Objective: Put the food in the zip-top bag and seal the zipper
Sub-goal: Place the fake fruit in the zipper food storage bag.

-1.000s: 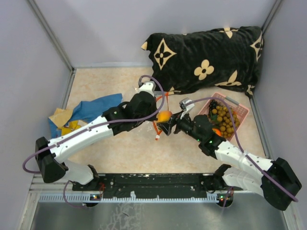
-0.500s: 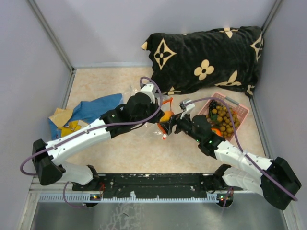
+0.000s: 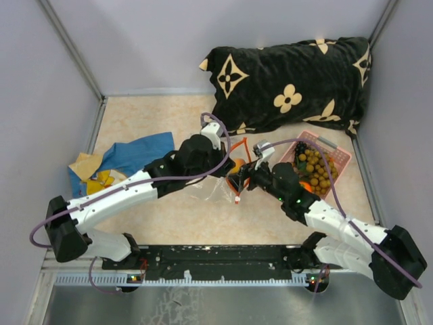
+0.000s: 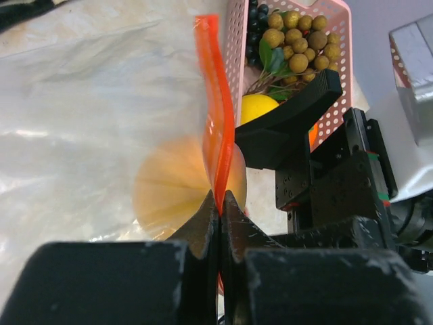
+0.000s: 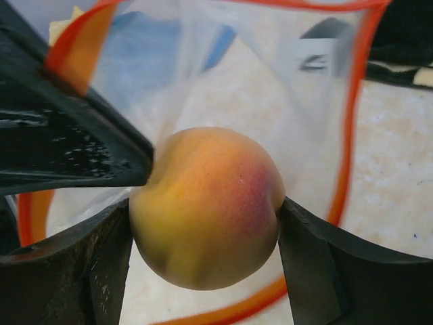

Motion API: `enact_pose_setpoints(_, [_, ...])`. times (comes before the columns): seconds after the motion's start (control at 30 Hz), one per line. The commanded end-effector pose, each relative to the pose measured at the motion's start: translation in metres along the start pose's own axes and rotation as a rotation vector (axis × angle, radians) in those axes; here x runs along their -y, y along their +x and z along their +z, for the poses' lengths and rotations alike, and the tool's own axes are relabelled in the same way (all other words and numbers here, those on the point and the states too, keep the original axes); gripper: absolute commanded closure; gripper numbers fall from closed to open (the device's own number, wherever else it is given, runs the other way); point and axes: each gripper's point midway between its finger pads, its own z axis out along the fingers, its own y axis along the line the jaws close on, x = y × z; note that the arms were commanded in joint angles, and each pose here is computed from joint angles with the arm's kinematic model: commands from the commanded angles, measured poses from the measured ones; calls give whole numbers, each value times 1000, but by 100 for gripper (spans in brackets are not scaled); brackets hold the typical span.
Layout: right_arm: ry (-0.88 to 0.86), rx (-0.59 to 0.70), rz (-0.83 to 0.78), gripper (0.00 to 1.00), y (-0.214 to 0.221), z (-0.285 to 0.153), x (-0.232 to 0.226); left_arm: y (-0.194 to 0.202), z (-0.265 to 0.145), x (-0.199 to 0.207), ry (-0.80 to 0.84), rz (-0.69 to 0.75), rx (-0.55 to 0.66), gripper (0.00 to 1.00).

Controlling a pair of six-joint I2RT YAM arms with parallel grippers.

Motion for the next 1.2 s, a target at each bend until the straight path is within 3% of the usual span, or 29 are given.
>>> enact_pose_setpoints(0.0, [-135, 137, -53, 44, -32, -8, -27, -7, 3, 15, 77, 10, 27, 100])
enact_pose_setpoints(0.3, [-180, 103, -120, 42, -22, -13, -32, -10, -2, 24, 151, 17, 77, 100])
enact_pose_setpoints(0.6, [-106, 81, -110, 21, -24, -15, -21, -7, -4, 29, 195, -13, 86, 100])
enact_pose_setpoints(0.87, [-96, 85, -122, 20, -39, -26, -23, -5, -2, 9, 109, -22, 107, 100])
enact_pose_setpoints(1.17, [-84, 24, -99, 19, -32, -15, -22, -6, -6, 13, 145, -30, 114, 100])
